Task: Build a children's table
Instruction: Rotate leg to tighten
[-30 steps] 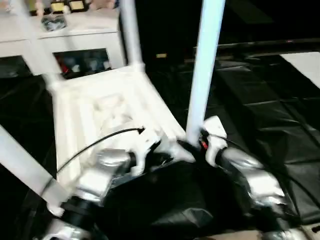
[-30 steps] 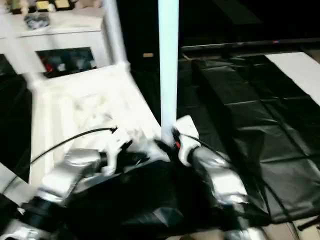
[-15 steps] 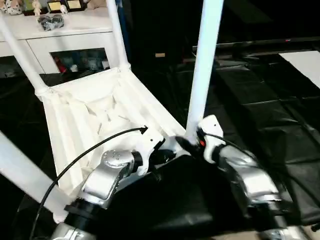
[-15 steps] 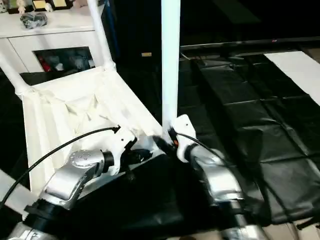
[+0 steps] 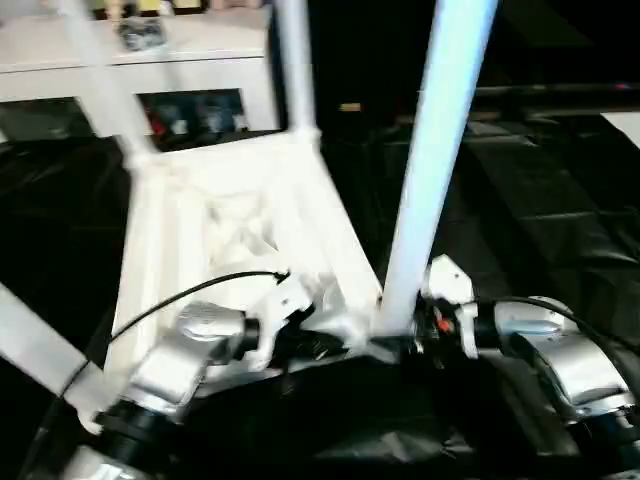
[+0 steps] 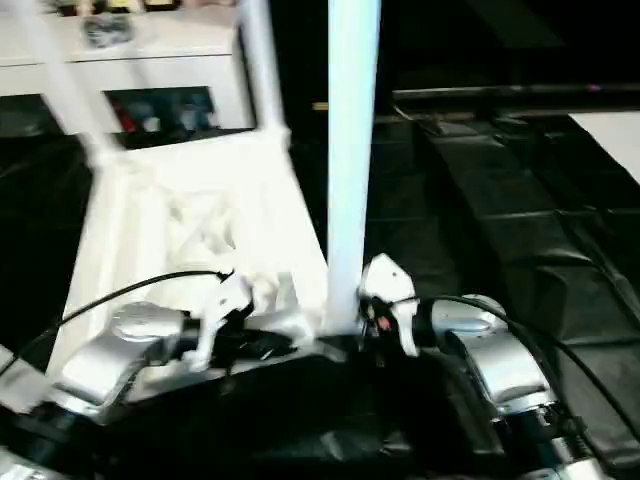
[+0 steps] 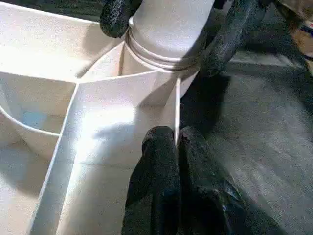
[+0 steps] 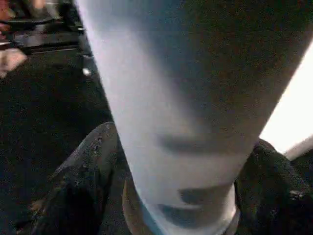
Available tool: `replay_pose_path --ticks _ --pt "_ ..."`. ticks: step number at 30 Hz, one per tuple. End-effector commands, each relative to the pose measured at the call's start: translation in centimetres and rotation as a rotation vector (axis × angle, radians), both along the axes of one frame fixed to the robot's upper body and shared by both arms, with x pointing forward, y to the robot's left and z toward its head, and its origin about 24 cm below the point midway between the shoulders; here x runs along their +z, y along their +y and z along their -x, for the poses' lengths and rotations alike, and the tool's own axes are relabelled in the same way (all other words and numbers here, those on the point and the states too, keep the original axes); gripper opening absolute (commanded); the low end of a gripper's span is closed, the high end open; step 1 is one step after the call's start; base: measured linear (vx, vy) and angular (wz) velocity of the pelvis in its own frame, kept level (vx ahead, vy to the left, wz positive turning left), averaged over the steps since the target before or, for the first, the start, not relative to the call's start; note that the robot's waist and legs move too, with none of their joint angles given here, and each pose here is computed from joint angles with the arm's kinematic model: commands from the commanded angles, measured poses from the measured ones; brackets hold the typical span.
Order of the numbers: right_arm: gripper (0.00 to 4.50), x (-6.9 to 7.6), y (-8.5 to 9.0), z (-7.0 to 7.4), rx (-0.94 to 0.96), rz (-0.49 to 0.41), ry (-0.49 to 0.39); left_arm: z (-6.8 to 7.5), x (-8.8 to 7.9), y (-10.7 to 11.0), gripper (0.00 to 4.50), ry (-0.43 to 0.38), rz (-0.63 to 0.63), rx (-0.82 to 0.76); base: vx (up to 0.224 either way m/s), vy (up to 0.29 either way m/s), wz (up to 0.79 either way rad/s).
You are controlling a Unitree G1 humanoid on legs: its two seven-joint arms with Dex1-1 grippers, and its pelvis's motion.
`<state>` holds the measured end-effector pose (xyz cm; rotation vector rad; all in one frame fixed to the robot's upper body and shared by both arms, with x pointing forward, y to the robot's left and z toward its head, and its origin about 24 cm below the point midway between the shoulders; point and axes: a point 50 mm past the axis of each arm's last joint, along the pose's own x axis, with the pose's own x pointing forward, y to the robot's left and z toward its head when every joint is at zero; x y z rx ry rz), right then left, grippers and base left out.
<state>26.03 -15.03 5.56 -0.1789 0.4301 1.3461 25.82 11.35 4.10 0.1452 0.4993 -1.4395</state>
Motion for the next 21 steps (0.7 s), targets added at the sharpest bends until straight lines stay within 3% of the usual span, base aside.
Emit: replay_pose_path --ticks 1,10,15,19,21 --pt "3.10 0.3 1.5 0.7 0.109 -0.045 0.026 -0.3 2.0 -1.4 0.00 -0.071 0.081 -0.093 0.000 0.000 0.00" --pt "2.49 0.5 1.7 1.6 0.185 -0.059 0.096 0.0 2.0 -0.6 0.00 -0.035 0.078 -0.139 0.000 0.000 0.00" --pt "2.45 0.2 1.9 1.9 0.186 -0.060 0.104 0.0 1.9 -0.6 0.00 -0.037 0.080 -0.137 0.000 0.000 0.00" --pt "2.45 -0.5 2.5 1.2 0.070 -0.075 0.051 -0.4 1.8 -1.0 0.00 -0.064 0.083 -0.079 0.000 0.000 0.00" --pt "2.45 -1.4 3.2 0.0 -0.099 -0.073 0.011 -1.2 1.6 -1.4 0.00 -0.089 0.077 0.019 0.000 0.000 0.00"
